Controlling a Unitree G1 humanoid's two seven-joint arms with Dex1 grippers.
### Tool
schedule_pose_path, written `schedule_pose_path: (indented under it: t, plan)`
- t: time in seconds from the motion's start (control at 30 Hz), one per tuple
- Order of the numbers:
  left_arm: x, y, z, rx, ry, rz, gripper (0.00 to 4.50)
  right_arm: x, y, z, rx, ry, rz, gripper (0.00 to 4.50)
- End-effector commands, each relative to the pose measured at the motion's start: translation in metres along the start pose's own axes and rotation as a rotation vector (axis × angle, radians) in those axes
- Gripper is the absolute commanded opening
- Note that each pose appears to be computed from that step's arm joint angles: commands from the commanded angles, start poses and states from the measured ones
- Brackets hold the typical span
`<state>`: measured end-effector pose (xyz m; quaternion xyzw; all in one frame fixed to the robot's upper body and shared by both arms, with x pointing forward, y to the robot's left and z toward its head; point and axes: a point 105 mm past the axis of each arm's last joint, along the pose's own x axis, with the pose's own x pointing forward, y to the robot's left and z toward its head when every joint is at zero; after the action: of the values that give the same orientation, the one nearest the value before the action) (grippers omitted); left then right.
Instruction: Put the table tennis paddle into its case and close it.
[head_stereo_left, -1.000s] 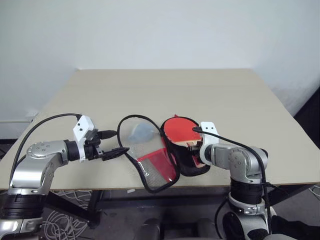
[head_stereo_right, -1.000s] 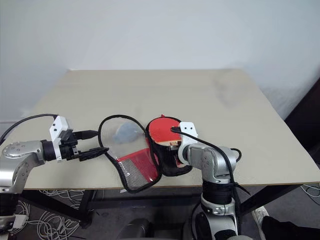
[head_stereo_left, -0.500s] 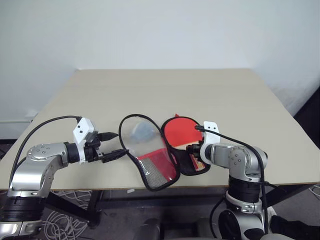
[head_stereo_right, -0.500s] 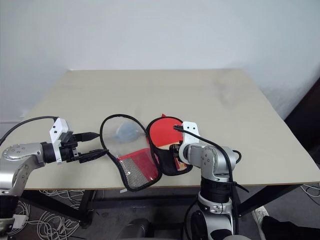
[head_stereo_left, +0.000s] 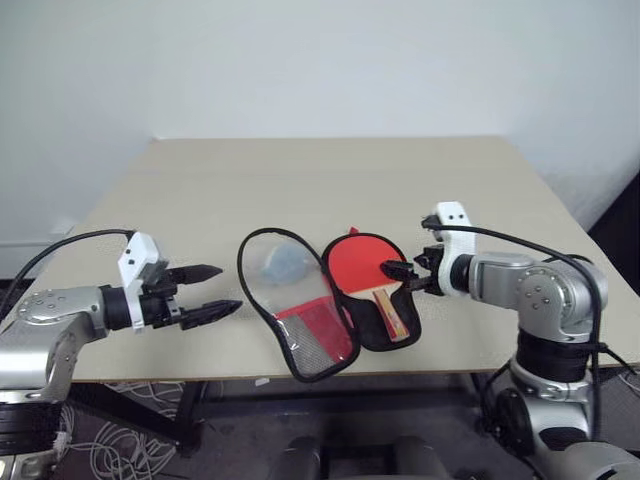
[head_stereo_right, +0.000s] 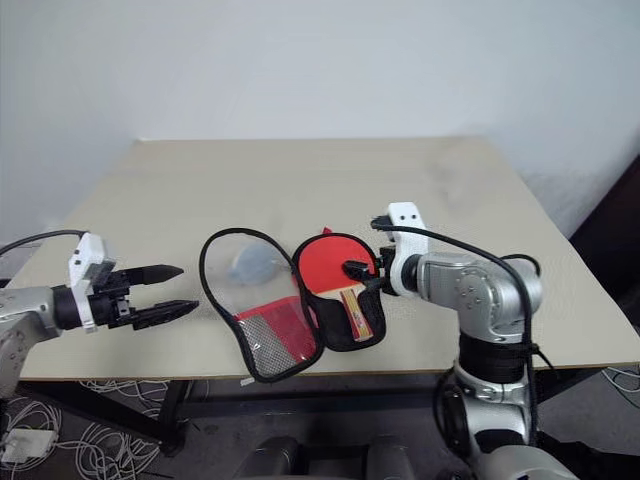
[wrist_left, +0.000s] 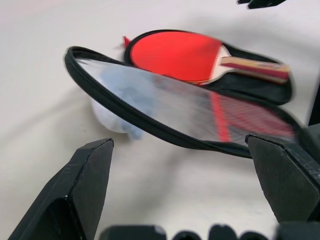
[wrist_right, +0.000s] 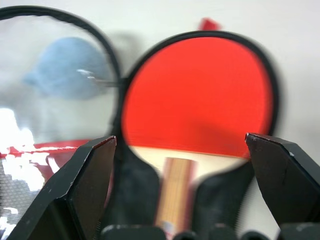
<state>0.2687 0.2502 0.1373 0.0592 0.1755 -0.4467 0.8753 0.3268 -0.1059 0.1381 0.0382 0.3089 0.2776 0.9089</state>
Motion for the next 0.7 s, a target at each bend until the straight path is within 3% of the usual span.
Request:
schedule_pose_path:
  t: [0.03,0.13,0.43,0.7]
  plan:
    - [-0.011,0.005,0.007,-0.045,-0.052,0.017,4.32,-0.007,-0.011,0.018,-0.041,-0.050,-0.013,4.50]
    - [-0.009,0.016,-0.008,-0.099,-0.034,0.085,3.57,-0.011,-0.025,0.029,-0.061,-0.074,-0.053,4.50]
    - [0.006,0.020,-0.052,-0.249,-0.014,0.170,0.40,-0.019,-0.042,0.044,-0.091,-0.109,-0.103,4.50]
    - [0.056,-0.009,-0.036,-0.327,-0.087,0.051,0.40,-0.024,-0.050,0.056,-0.094,-0.157,-0.136,4.50]
